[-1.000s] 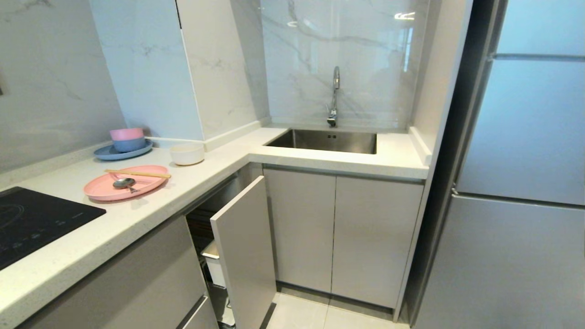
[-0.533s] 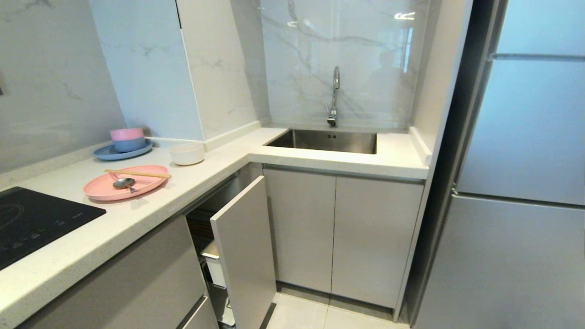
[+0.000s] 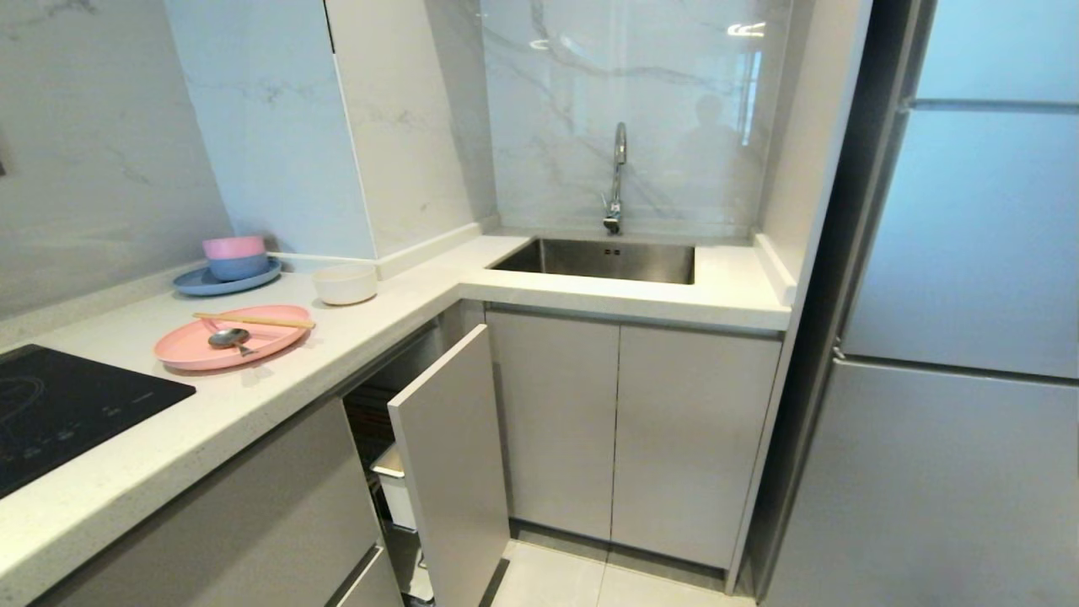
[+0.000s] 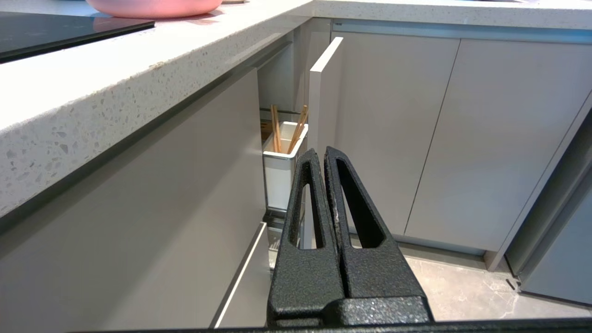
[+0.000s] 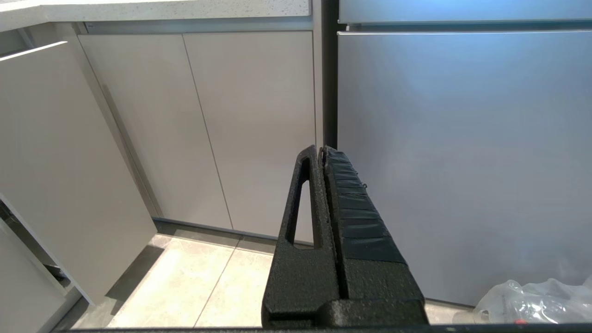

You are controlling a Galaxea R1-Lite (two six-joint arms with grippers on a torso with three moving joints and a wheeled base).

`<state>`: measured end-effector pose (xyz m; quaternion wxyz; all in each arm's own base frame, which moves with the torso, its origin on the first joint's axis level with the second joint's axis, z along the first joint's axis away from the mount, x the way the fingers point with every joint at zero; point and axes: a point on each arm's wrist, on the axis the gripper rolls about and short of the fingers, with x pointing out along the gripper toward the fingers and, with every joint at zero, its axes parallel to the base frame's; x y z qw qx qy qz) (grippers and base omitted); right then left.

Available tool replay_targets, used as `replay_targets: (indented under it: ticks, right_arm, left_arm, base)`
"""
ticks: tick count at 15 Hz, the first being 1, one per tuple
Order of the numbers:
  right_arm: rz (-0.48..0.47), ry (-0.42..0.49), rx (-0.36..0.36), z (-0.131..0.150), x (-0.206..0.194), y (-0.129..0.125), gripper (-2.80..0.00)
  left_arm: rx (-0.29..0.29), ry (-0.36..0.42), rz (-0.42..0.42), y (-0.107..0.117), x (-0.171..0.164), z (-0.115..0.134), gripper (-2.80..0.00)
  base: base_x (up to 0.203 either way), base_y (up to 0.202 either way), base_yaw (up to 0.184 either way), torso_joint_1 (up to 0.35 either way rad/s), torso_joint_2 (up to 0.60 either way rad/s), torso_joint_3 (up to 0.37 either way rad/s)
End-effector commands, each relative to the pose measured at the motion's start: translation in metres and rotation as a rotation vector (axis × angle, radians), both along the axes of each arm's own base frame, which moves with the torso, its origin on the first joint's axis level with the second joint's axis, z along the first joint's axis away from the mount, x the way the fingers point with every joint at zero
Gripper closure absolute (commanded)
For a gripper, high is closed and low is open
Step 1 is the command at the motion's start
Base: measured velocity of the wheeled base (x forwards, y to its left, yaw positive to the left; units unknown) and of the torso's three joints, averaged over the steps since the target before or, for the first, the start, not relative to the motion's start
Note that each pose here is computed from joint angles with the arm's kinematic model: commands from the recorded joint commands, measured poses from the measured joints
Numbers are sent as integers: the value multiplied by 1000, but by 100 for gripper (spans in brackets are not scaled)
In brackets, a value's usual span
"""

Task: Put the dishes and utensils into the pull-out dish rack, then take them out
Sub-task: Open the cupboard

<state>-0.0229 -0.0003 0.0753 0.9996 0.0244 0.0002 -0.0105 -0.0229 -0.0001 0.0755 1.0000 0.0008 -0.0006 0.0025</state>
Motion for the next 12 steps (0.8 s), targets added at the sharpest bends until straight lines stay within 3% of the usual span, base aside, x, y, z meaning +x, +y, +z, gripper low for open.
replay_targets:
  ticks: [1,4,8,10,12]
  right_arm:
    - [0,2,0,0,0,0,0]
    - [0,2,0,0,0,0,0]
    - [0,2,0,0,0,0,0]
    - [0,2,0,0,0,0,0]
    - [0,2,0,0,0,0,0]
  left_arm:
    - [13,-2,0,0,0,0,0]
    - [26,-92,2,0,-9,28,0]
    - [27,-250,5,0,-48,127,0]
    - [26,-232,3,0,-44,184,0]
    - [25,-179,1,1,-15,234,0]
  base:
    - [0,0,0,0,0,0]
    - [0,0,0,0,0,0]
    - [0,0,0,0,0,0]
    - [0,0,0,0,0,0]
    - [0,0,0,0,0,0]
